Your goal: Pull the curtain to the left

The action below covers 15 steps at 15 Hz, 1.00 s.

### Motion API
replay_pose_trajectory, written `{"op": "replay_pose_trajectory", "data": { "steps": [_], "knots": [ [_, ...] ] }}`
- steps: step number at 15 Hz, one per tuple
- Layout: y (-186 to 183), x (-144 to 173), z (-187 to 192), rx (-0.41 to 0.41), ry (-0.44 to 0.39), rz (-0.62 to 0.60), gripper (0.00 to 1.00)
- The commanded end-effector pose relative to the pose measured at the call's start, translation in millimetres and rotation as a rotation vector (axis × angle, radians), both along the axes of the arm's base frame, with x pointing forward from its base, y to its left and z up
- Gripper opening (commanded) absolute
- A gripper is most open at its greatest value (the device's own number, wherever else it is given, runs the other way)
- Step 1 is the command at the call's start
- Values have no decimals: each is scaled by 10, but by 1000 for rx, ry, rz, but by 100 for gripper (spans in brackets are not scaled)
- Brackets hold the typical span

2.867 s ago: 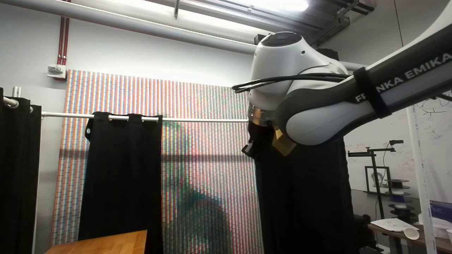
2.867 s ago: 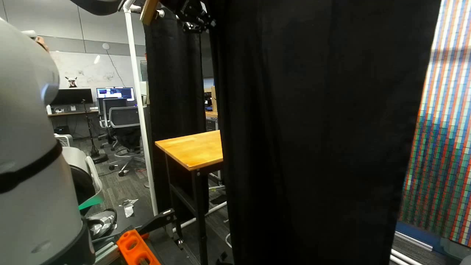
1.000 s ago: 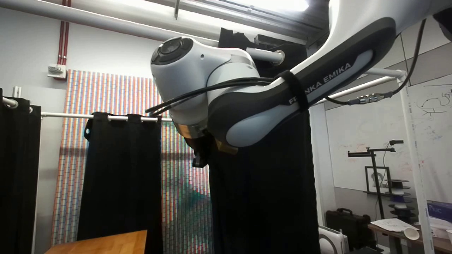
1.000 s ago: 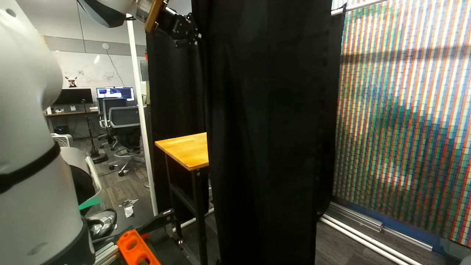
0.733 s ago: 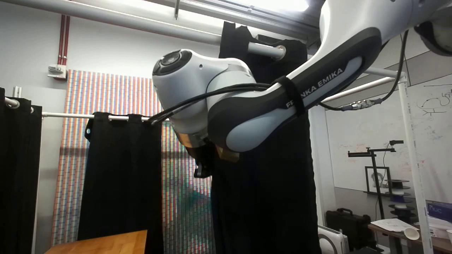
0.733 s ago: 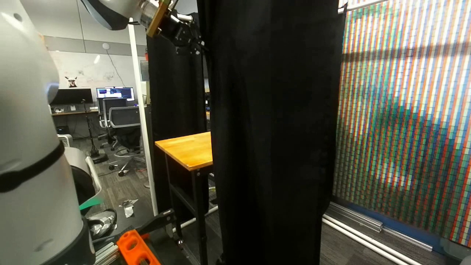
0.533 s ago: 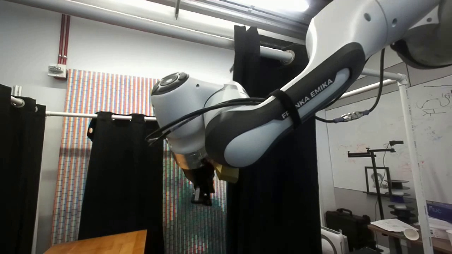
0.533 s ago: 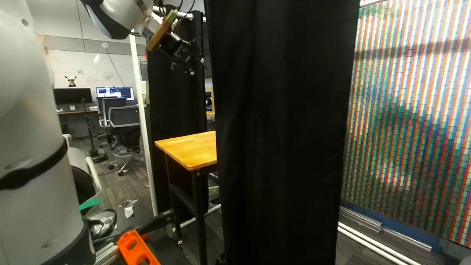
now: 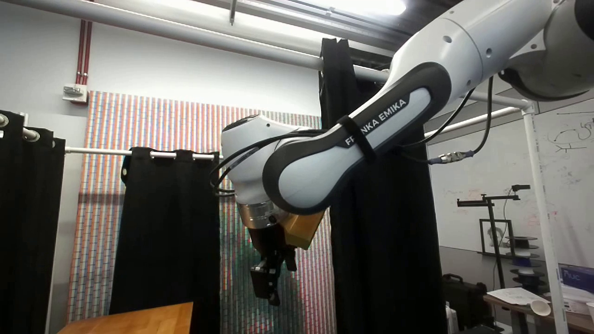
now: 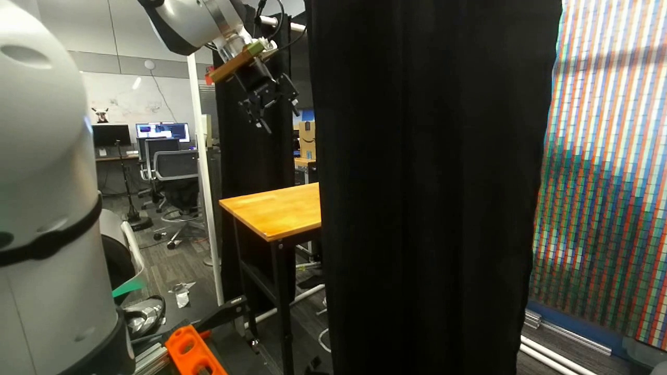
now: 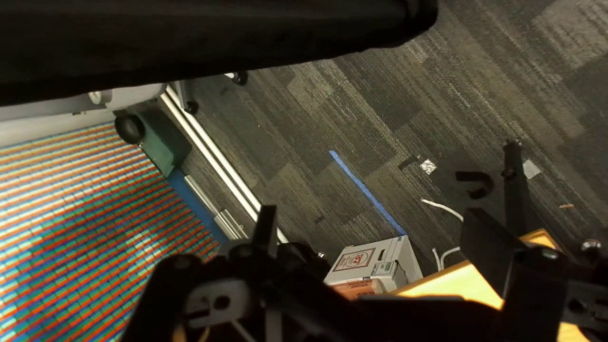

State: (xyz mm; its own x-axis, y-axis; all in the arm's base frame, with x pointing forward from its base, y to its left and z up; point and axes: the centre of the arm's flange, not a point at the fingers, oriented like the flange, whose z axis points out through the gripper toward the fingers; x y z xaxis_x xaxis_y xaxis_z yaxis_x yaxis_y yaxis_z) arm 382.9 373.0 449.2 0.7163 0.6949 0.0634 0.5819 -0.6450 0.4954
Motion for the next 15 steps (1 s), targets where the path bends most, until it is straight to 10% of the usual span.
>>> {"op": "replay_pose_trajectory", "data": {
  "steps": [1, 9, 15],
  "knots": [
    [-365, -14, 222, 86, -35, -133, 100],
    [-1500, -244, 586, 116, -144, -508, 100],
    [-1968, -633, 717, 177, -46, -664, 100]
  ]
}}
